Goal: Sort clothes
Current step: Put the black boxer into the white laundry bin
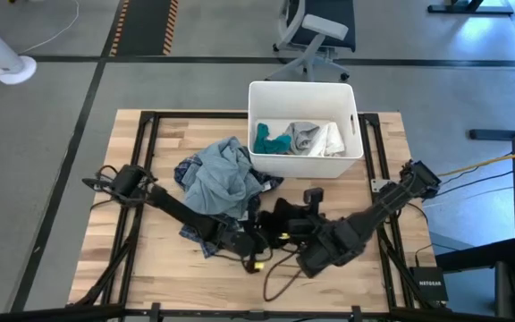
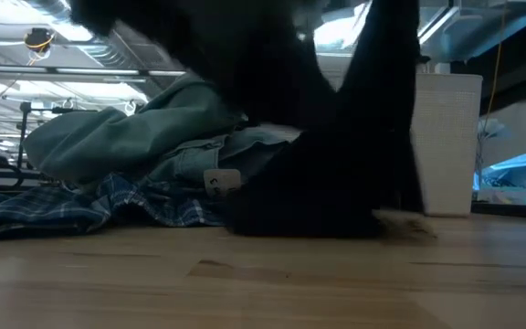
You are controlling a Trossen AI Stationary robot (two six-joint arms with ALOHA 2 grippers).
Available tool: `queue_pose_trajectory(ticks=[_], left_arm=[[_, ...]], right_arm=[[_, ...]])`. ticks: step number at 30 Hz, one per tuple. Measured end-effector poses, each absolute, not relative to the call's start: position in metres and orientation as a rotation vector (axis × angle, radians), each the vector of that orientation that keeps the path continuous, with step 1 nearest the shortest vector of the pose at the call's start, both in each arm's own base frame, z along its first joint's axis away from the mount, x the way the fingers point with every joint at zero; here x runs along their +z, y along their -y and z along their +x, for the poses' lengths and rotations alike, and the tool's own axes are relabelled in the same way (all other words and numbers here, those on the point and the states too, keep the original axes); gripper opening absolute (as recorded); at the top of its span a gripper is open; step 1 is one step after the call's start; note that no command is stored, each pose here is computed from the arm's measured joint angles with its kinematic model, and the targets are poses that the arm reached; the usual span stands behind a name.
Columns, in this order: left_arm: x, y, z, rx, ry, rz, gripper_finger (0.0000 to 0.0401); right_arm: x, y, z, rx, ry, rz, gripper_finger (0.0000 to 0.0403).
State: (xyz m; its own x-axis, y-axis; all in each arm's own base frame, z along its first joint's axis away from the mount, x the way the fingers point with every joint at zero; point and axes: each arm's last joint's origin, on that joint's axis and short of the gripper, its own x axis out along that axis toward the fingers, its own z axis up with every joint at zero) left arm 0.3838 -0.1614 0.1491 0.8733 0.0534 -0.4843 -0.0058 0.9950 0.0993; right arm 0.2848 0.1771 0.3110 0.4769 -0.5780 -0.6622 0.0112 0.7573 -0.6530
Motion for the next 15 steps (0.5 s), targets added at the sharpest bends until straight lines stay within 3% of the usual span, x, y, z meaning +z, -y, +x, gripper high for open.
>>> queue_pose_trajectory(ticks=[7,15], left_arm=[[0.214,0.176,0.357,-0.066,-0.529,0.163,0.0008],[0.292,0.158,0.321,-0.086,-0.442,0.167,0.0008]], right_arm=[[0.325,-0.187,0.257,-0.395,-0.997,-0.583,0.0028],[0.330,-0.205,0.239,-0.274,-1.036,-0.528,0.0028]])
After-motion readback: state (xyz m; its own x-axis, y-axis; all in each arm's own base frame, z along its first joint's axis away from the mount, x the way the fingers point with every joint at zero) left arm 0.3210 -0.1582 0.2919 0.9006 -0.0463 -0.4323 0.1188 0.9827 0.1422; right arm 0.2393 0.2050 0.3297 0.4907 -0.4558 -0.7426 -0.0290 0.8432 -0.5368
